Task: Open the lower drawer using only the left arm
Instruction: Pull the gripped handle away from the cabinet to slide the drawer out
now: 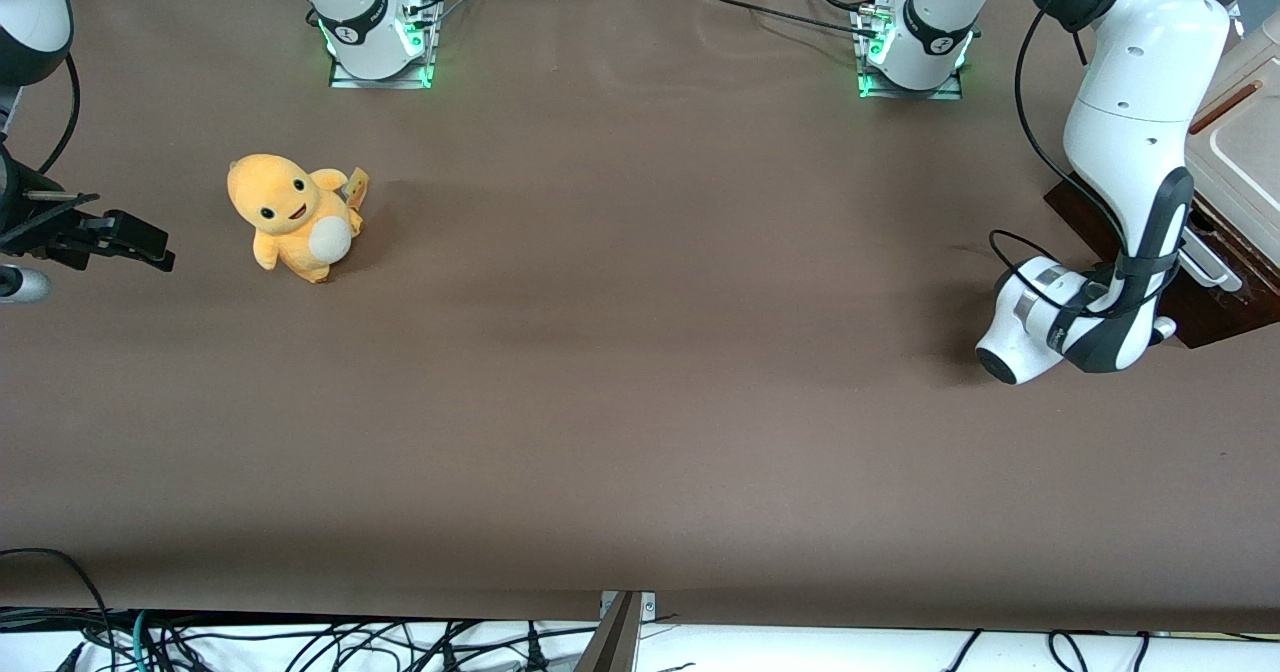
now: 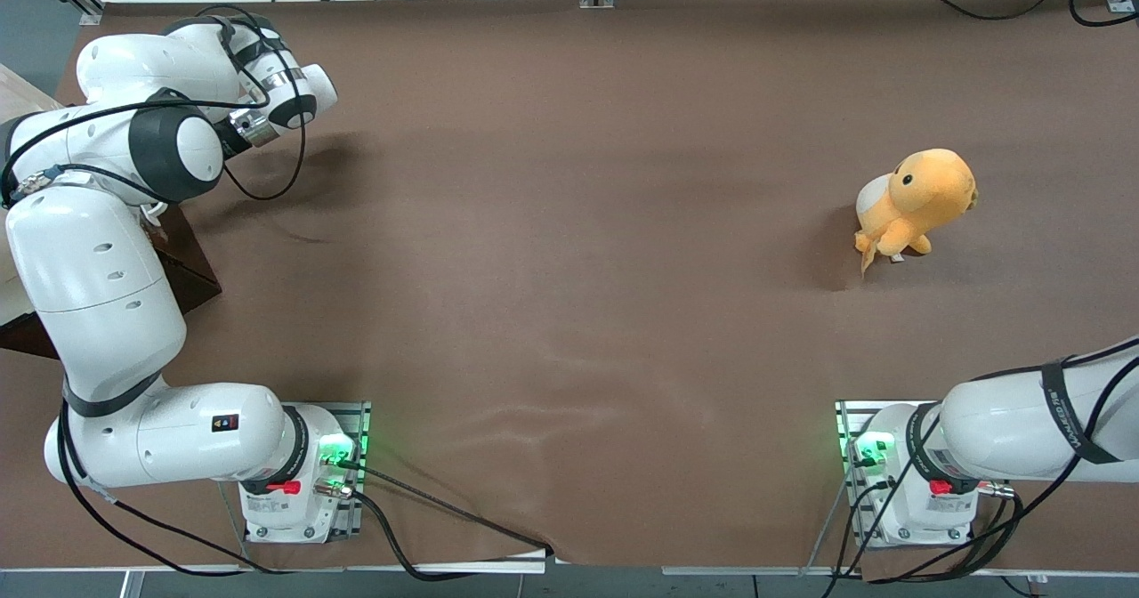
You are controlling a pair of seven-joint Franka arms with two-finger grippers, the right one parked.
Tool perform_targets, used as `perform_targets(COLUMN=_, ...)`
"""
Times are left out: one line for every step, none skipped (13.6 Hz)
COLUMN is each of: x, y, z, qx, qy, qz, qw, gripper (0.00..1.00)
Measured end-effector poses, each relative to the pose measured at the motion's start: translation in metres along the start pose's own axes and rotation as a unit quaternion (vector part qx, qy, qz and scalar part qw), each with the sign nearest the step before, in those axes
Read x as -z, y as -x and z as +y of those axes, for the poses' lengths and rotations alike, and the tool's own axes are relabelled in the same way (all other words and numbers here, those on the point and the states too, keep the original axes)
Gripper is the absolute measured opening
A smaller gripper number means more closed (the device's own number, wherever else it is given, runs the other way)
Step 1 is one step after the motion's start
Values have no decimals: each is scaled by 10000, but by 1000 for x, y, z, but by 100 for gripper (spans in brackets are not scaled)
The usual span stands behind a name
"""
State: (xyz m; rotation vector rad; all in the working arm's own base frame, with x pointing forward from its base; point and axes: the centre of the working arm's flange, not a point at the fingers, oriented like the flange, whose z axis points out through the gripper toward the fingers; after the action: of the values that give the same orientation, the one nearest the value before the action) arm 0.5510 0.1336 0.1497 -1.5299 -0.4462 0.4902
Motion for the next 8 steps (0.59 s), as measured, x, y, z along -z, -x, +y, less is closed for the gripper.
perform_targets(x=4, y=1, z=0, qx=1, qy=7, qz=31, qw=10000, gripper=18)
perform_targets(x=7, y=2, z=0, qx=2, qy=13, qz=68, qw=10000, gripper=18)
perform_targets(x=14, y=4, z=0, qx=9, qy=37, qz=117, qw=9999, gripper=18)
perform_targets(x=23, y=6, z=-1, qx=25, qy=81, qz=158, qw=9998, gripper=18)
perform_targets(x=33, y=9, z=-2, qx=41, qy=113, qz=216, qw=9997, gripper=18)
perform_targets(x=42, y=12, z=-3, qx=53, qy=137, qz=291, qw=9995, gripper=18)
perform_targets(x=49, y=14, z=-4, qx=61, qy=152, qz=357, qw=9992, gripper=18)
perform_targets(x=54, y=16, z=-4, qx=69, qy=168, qz=400, qw=9990, gripper=18)
